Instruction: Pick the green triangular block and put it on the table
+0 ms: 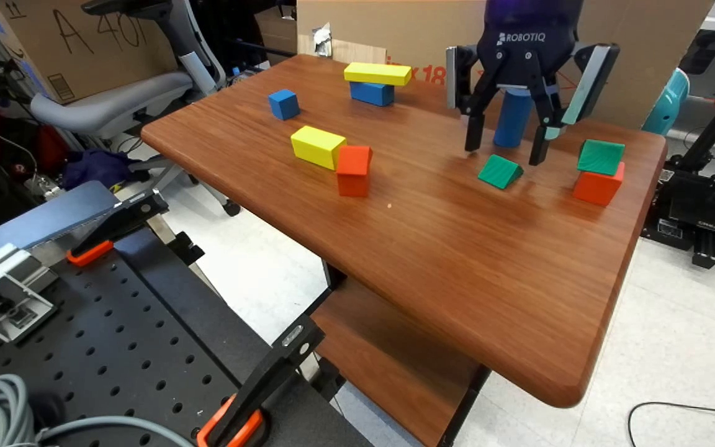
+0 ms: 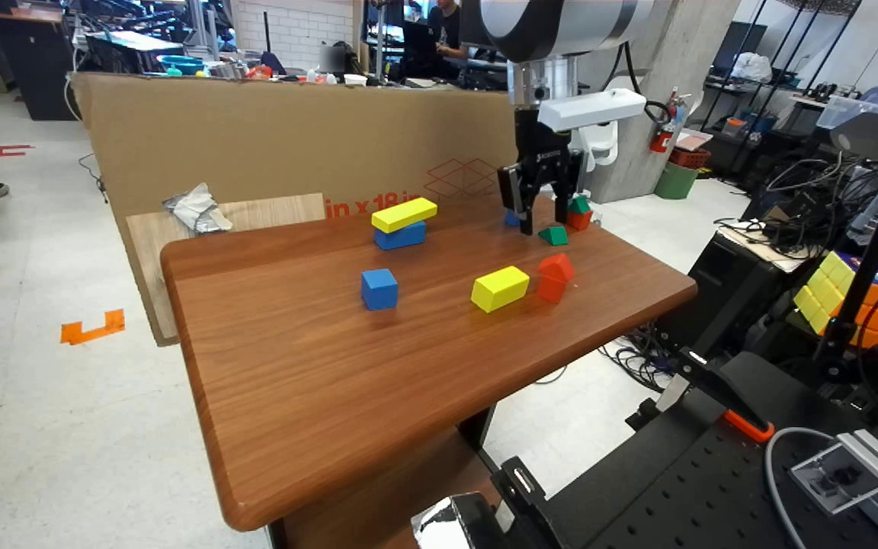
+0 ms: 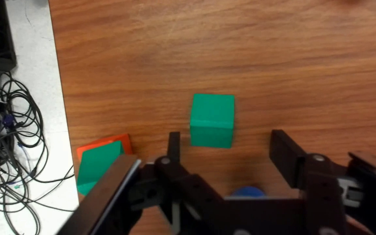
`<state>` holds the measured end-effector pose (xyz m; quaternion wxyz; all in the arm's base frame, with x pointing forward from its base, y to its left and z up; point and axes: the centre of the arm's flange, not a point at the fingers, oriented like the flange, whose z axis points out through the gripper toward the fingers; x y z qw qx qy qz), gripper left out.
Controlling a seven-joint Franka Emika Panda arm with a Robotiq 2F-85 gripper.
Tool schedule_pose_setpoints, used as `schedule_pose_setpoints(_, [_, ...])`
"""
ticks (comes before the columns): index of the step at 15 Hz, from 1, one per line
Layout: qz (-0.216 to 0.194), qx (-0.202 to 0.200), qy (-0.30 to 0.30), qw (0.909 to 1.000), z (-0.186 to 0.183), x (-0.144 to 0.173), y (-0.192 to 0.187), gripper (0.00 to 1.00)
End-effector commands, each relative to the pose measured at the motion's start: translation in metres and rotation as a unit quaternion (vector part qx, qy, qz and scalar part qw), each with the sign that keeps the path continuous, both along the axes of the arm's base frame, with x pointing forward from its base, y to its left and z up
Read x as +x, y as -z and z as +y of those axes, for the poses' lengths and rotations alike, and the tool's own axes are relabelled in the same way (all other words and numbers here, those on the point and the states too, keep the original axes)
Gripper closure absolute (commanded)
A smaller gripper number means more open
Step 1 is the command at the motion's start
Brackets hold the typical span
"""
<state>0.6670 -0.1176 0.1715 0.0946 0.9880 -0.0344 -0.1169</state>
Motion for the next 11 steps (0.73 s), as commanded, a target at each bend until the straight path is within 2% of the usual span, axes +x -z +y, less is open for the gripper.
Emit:
schedule_pose_setpoints(1, [-0.024, 0.023, -0.026, 0.9991, 0.009, -0.023, -0.048, 0.01])
schedule_pose_setpoints(5, [-0.078, 0.045, -0.046, 0.9948, 0.016, -0.045, -0.127, 0.00])
schedule_pose_setpoints(6, [-0.078, 0.052, -0.044, 0.9946, 0.016, -0.047, -0.148, 0.00])
schedule_pose_setpoints(7, [-0.062, 0.027, -0.038, 0.9970, 0.014, -0.016, -0.108, 0.00])
schedule_pose_setpoints(9, [-0.072, 0.028, -0.039, 0.9963, 0.014, -0.020, -0.131, 0.00])
schedule_pose_setpoints(11, [-0.063, 0.028, -0.038, 0.9969, 0.014, -0.021, -0.118, 0.00])
